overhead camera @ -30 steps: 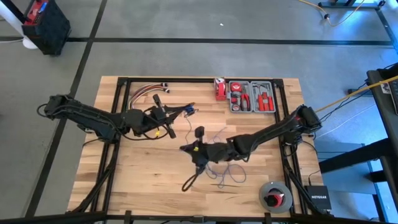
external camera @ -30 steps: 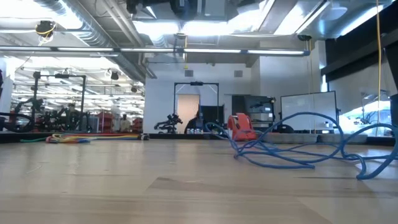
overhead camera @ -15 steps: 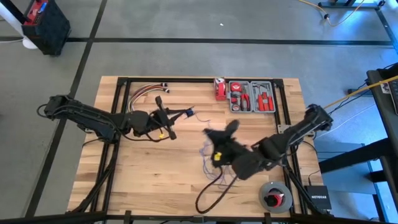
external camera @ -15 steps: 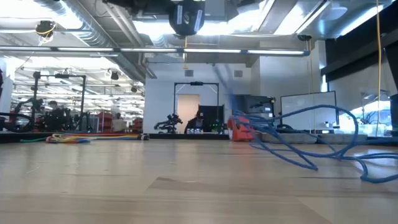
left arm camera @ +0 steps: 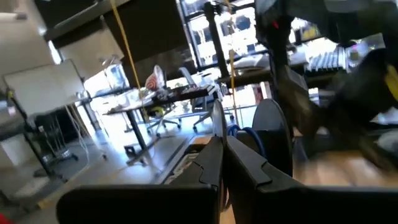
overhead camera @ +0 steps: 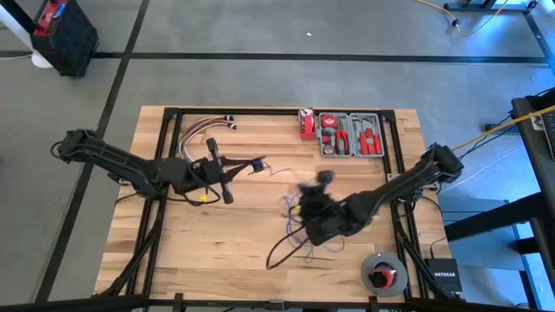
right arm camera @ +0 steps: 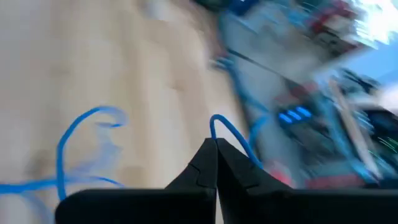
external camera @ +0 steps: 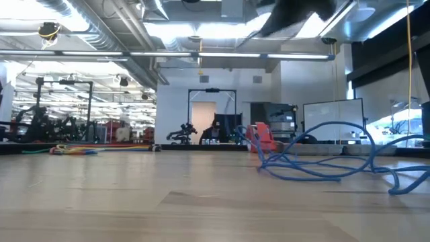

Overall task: Coil cords
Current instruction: Uncoil the blue wire from the black spool

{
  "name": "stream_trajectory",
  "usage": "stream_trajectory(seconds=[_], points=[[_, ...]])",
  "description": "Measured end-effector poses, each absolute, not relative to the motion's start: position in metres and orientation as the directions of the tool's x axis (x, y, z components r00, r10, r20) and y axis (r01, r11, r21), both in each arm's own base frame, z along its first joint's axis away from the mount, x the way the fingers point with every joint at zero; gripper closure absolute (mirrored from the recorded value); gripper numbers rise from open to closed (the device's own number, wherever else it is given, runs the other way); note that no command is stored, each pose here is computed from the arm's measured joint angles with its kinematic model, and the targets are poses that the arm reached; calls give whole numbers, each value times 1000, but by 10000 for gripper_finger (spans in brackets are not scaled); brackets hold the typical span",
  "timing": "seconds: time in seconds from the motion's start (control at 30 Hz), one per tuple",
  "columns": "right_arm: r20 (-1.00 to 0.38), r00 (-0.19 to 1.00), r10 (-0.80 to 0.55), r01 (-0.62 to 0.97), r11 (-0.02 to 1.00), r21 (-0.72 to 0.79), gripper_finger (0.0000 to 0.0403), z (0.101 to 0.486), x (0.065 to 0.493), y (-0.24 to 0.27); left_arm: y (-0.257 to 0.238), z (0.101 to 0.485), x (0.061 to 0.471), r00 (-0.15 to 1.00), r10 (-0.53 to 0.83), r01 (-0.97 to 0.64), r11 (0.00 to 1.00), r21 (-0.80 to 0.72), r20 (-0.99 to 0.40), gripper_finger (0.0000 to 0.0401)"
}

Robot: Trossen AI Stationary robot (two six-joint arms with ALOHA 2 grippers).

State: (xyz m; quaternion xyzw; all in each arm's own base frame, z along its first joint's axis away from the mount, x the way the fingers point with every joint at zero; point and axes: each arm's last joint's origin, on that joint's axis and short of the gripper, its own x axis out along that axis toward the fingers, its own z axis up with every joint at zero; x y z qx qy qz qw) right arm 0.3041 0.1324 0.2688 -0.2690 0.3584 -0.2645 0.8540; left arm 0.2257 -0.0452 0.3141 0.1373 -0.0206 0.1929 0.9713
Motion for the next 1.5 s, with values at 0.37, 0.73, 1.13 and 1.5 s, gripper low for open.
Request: stream_trajectory(seconds=[0.37,0.73,1.13,1.5], points=[[-375,912,-169,-127,751,-648,402,255,377,176,-27,306,238,890,450,-456,872,178,71,396],[-146,882,-448,136,540,-831,402,378,343,202,-12,282,242,853,509,-434,814,386,-117,396],[-235,698,-677,285,563,-776,402,389,273,160,-12,264,234,808,514,-312,787,531,-287,396],[-397,413,-820,363,548,-754,402,283,240,118,-14,282,197,820,486,-346,841,415,-301,396]])
